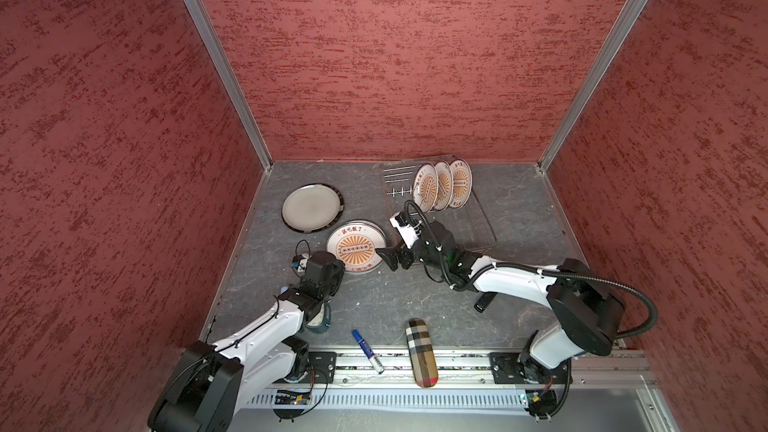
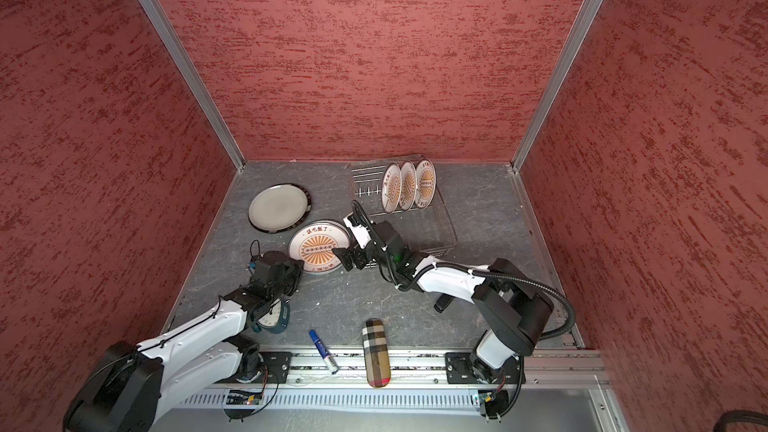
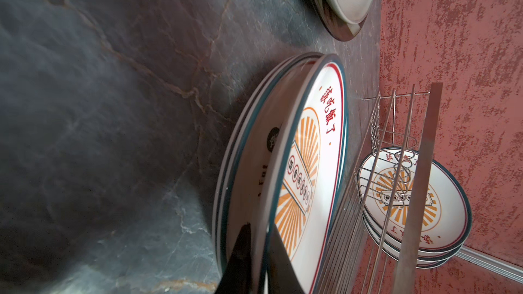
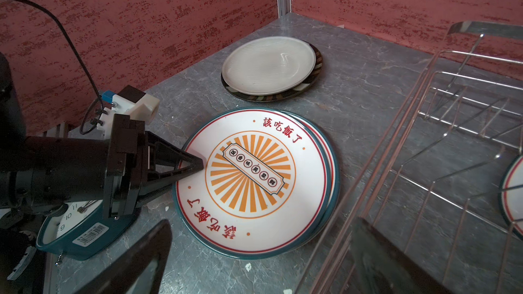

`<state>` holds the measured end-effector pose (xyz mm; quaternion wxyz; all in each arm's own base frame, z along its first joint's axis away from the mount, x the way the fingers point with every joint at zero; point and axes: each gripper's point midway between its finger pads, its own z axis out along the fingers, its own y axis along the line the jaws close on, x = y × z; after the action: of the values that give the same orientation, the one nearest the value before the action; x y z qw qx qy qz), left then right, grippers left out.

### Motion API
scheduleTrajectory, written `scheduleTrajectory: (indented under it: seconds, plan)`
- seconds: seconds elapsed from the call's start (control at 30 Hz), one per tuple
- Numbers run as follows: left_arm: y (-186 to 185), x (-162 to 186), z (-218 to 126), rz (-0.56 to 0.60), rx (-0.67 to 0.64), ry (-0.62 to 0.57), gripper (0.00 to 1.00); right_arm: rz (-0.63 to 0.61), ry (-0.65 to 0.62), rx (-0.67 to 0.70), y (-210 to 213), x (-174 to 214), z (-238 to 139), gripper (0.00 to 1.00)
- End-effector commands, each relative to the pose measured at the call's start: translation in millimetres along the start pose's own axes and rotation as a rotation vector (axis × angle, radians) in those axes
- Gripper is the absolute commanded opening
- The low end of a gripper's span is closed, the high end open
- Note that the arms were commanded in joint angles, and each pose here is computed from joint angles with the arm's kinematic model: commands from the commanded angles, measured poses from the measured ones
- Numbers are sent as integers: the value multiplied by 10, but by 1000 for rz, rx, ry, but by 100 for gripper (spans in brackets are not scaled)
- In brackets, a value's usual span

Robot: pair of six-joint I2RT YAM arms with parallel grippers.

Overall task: Unload the plates from the dish rack
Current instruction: 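Hold the plate on the stack, then open the left gripper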

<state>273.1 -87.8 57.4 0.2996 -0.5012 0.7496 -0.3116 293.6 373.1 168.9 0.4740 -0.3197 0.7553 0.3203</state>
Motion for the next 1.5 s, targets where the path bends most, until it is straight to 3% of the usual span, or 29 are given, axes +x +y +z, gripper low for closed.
scheduleTrajectory:
  seconds: [0.0,0.37,0.9,1.1,1.47]
  plan:
    - [-221,-21,-20,-19,60,-9,20,-28,-22,17,14,-104,27,99]
    - [-180,-87,-37,-11,16,-55,40,-32,-12,34,-14,-66,53,99]
    - [-98,-162,-41,-2,-52,-103,43,-35,-6,52,-40,-44,66,99]
    - [-40,-219,-90,24,-129,-181,43,-33,-6,59,-54,-40,86,99]
    - [-33,-211,-62,20,-131,-186,43,-37,-1,63,-55,-24,111,99]
